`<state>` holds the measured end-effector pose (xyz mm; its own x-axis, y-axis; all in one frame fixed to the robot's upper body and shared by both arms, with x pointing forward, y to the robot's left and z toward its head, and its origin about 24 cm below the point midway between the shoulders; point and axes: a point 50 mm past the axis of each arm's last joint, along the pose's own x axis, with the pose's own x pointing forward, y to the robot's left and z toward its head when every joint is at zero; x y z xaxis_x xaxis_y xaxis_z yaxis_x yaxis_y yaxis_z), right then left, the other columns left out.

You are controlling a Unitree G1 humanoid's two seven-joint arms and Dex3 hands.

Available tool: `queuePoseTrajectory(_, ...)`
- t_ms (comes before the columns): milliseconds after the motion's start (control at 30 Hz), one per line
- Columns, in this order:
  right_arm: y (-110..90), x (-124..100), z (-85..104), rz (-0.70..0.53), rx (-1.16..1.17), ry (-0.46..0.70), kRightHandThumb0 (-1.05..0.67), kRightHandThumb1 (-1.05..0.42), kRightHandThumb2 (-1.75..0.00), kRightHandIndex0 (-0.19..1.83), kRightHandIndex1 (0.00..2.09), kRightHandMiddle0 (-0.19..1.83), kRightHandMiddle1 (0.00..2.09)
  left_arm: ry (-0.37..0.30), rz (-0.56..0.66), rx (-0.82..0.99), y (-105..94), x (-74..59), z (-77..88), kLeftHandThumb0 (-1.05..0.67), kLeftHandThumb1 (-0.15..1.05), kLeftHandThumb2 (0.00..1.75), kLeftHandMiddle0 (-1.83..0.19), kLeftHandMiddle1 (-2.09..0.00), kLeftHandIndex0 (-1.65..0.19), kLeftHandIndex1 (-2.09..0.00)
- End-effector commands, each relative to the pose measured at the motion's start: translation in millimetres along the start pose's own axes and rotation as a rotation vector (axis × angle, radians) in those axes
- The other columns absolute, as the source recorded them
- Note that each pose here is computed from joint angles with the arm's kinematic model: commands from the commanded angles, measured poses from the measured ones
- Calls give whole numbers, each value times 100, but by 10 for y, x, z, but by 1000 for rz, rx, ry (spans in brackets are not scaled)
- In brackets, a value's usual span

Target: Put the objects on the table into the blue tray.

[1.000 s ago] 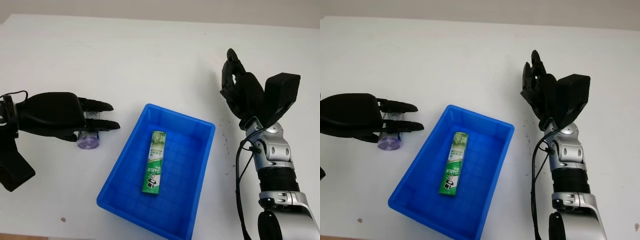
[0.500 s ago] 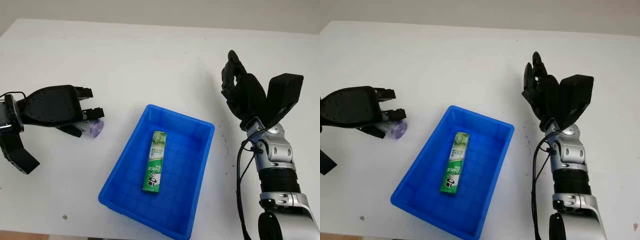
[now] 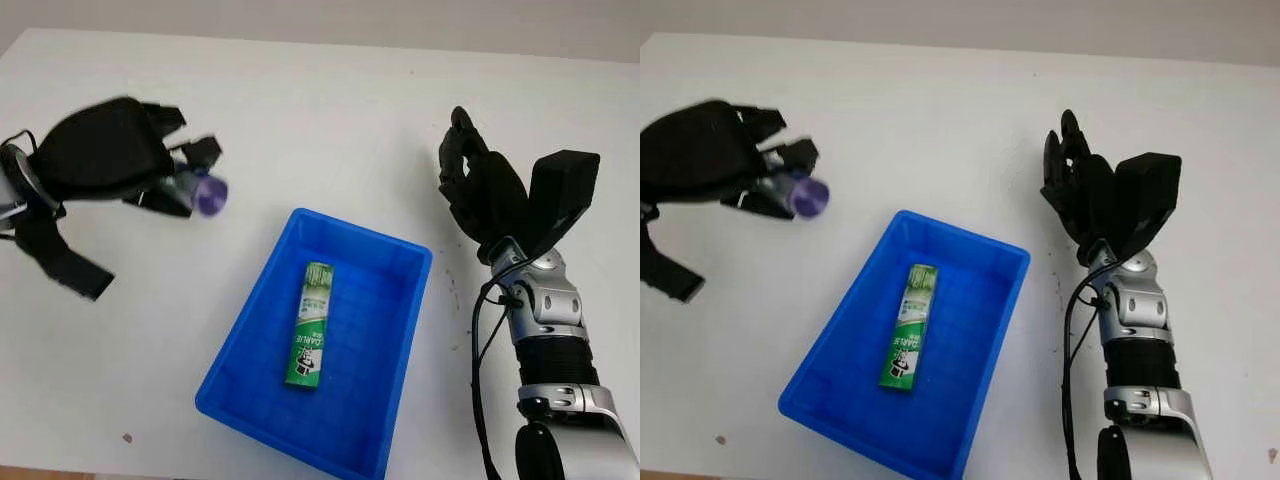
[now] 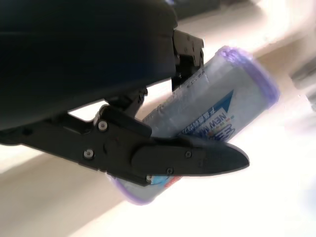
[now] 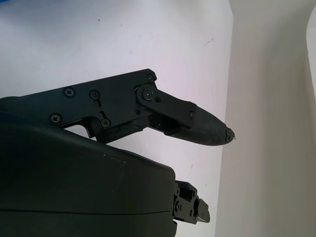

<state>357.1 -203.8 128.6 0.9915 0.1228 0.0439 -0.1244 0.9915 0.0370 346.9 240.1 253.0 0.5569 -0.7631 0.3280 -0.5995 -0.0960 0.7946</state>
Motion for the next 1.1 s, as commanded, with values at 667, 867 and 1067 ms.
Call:
queuePoseTrajectory(667,26,-23,15,-10,-15,-10,-57,-105,-77,-19,0,-19,0,75,-264,-1229,561,344,688,-41,105,32,-73,-209,-38,-209)
queuePoseTrajectory(867,47,-22,26,-11,-15,-13,-56,-105,-78,-19,0,-19,0,67,-522,-1301,443,329,805,-31,105,18,-45,-123,-22,-116)
queuePoseTrajectory(1067,63,-22,36,-19,-15,-6,-56,-105,-77,-19,0,-19,0,-4,-689,-1277,449,355,883,-37,104,7,-40,-6,-23,-20)
